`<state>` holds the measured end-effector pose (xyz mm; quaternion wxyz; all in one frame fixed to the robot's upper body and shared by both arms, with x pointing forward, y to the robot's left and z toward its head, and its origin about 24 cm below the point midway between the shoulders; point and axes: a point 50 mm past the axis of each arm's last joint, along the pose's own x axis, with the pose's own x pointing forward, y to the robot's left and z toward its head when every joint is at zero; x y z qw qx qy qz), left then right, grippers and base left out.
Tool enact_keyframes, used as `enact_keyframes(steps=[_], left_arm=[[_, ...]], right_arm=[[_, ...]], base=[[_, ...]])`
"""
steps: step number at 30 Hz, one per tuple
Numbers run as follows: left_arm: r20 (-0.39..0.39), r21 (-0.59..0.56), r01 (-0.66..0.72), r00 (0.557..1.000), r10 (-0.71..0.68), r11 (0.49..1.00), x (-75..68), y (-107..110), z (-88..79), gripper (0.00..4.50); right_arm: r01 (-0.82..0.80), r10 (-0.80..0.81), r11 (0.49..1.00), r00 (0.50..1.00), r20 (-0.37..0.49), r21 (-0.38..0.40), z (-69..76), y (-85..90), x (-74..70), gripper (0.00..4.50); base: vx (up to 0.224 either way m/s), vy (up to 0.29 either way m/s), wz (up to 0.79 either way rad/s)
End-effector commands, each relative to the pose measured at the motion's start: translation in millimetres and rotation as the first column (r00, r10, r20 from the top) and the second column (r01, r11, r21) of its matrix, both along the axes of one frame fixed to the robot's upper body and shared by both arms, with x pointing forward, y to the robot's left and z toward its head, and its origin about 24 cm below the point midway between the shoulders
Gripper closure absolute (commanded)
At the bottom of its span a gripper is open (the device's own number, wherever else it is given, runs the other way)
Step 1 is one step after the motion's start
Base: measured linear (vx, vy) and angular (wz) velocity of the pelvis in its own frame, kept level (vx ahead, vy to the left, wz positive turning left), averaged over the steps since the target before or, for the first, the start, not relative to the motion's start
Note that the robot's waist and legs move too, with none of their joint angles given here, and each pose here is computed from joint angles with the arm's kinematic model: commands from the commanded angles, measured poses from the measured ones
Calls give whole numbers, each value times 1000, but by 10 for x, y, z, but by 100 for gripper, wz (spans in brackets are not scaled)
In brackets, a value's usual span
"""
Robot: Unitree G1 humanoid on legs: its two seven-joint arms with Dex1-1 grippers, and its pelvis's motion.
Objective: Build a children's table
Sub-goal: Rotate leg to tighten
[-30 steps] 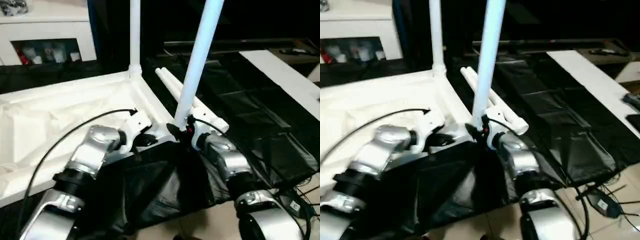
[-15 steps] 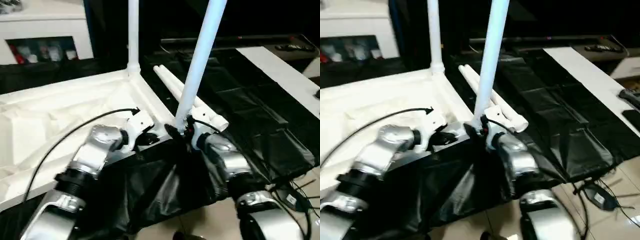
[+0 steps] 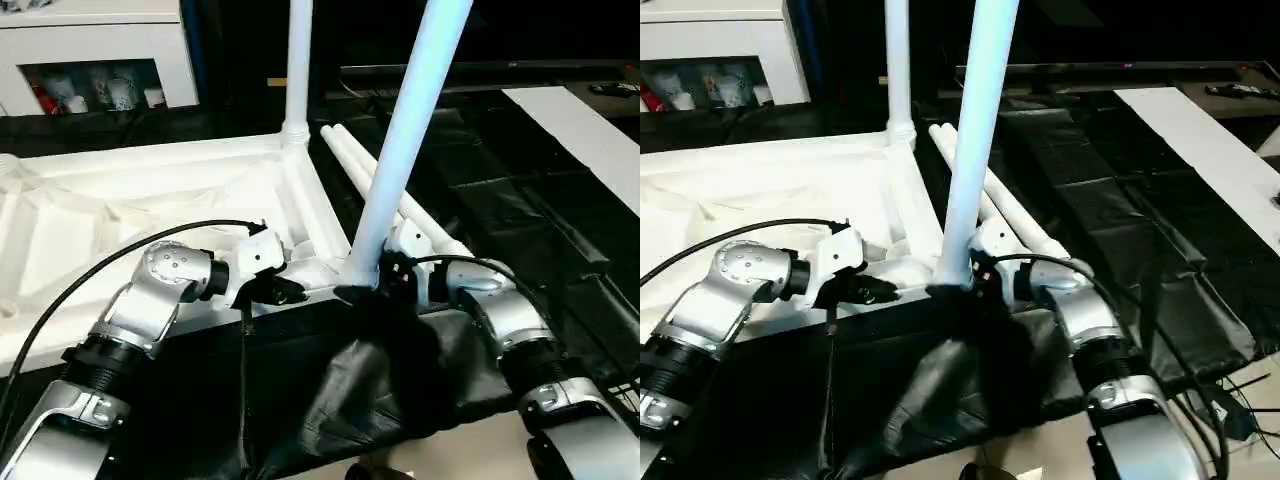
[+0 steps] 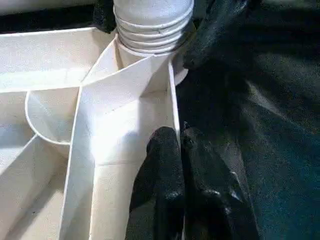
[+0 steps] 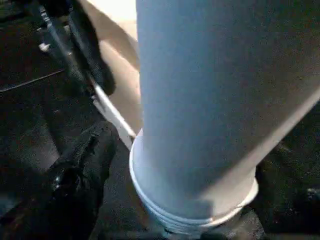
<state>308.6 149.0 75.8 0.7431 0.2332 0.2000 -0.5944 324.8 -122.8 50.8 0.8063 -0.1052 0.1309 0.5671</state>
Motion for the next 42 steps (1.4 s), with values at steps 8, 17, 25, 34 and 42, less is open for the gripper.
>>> enact_keyframes(steps=[8, 17, 25, 34, 42], left_arm=[[-65, 29, 108, 992, -106, 994, -105, -67, -123, 450], [-90, 16, -45, 995, 46, 999, -13, -192, -175, 450], [-42, -24, -236, 971, 235, 971, 123, -512, -199, 450], [-16, -54, -312, 950, 312, 949, 113, -804, -213, 450], [-29, -79, -225, 974, 223, 971, 48, -619, -179, 450]], right_arm=[[-110, 111, 993, 993, -29, 38, 61, 112, -20, 141], [164, -155, 982, 983, -98, 96, -132, 214, -3, 176], [544, -528, 835, 835, -153, 89, -281, 405, 143, 176], [629, -615, 755, 778, -132, 185, -171, 757, 179, 97], [574, -584, 801, 812, 13, 173, -58, 444, 232, 20]], base=[[0, 0, 0], [0, 0, 0], [0, 0, 0], [0, 0, 0], [0, 0, 0]])
